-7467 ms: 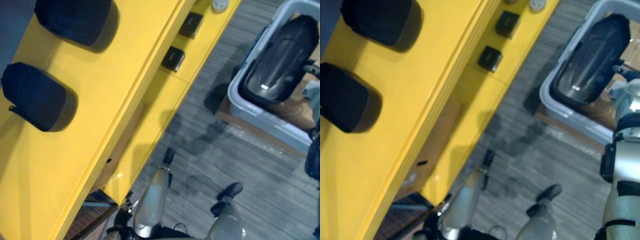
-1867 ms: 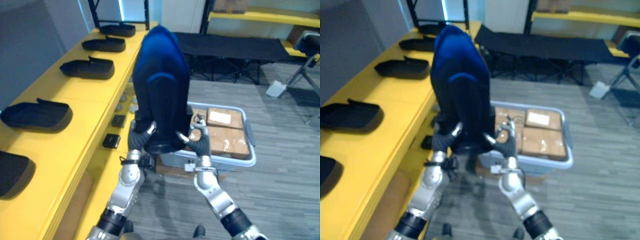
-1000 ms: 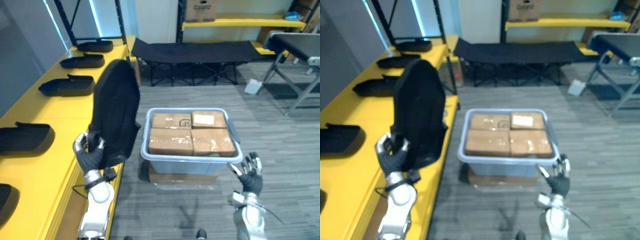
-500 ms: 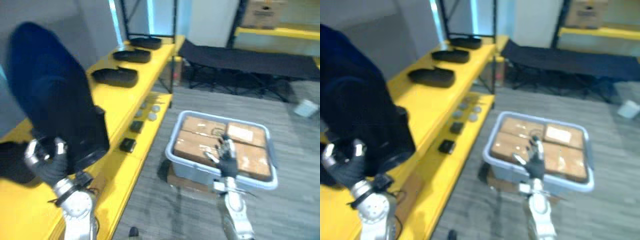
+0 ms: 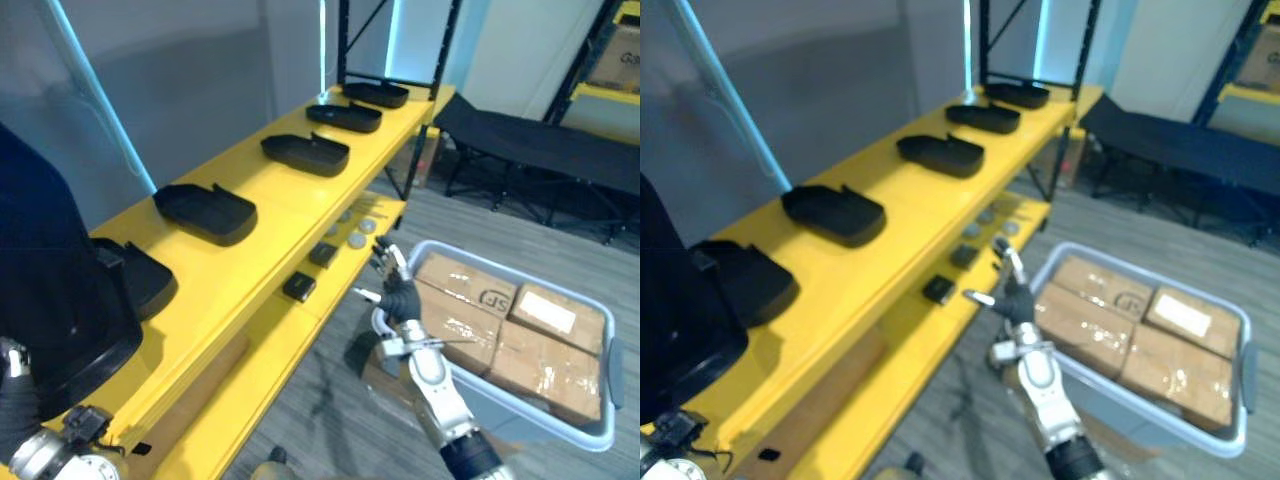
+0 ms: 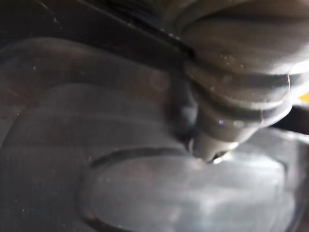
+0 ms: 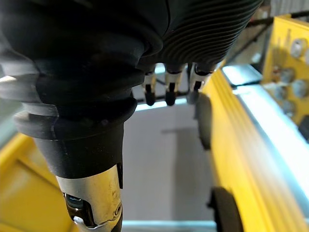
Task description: Walk over and take plastic housings, then place them on the shelf
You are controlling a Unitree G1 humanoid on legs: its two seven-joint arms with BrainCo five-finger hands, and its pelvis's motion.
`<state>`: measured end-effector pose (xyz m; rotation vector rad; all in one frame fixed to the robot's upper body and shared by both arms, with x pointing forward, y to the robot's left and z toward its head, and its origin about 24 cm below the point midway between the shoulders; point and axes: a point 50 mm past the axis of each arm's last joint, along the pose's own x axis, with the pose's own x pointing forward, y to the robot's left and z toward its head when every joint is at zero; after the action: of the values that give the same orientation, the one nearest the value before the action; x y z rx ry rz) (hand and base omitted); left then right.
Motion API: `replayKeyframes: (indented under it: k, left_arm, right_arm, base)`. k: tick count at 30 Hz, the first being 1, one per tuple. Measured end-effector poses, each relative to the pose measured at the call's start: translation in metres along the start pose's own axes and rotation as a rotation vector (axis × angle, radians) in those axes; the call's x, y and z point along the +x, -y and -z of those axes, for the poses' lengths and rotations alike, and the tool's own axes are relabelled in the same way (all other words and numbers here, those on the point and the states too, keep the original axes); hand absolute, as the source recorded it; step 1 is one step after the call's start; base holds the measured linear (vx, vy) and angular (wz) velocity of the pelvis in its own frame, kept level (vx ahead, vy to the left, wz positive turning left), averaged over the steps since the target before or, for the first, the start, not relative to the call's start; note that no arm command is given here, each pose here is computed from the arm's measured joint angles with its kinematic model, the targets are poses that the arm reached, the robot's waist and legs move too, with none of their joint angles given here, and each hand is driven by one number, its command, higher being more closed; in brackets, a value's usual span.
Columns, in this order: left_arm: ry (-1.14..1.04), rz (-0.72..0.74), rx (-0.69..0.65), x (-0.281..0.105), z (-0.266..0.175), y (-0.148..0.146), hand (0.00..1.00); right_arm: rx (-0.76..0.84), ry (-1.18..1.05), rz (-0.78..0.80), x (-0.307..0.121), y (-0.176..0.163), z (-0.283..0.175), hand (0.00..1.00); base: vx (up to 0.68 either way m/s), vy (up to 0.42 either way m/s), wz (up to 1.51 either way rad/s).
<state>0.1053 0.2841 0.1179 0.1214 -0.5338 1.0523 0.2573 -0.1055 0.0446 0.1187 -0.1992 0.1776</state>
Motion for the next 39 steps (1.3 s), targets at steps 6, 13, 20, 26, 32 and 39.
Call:
replayKeyframes:
  k: [6,13,20,26,32,39]
  left_arm:
    - [0.066,0.043,-0.147,0.010,-0.013,0.010,1.00]
    - [0.161,0.297,-0.309,0.021,-0.028,0.059,1.00]
    - [0.003,0.281,-0.320,0.002,-0.008,0.055,1.00]
    - [-0.022,0.272,-0.288,-0.006,-0.004,0.044,1.00]
    - [0.110,0.300,-0.352,0.007,-0.020,0.053,1.00]
    - [0.251,0.371,-0.376,0.025,-0.038,0.069,1.00]
  right_arm:
    - [0.021,0.019,-0.001,-0.004,0.002,-0.005,0.00]
    - [0.032,0.111,0.062,-0.013,0.018,-0.021,0.00]
    - [0.027,0.116,0.039,-0.012,0.018,-0.022,0.00]
    - [0.056,0.147,0.031,-0.016,0.015,-0.025,0.00]
    - [0.072,0.185,0.084,-0.012,0.018,-0.031,0.00]
    - [0.046,0.265,0.128,-0.007,0.036,-0.048,0.00]
  base:
    - [-0.01,0.058,0.57]
    - [-0.01,-0.029,0.75]
    - [-0.10,-0.061,-0.07]
    - [-0.08,0.021,0.03]
    - [0.10,0.101,0.22]
    - [0.19,0.087,0.11]
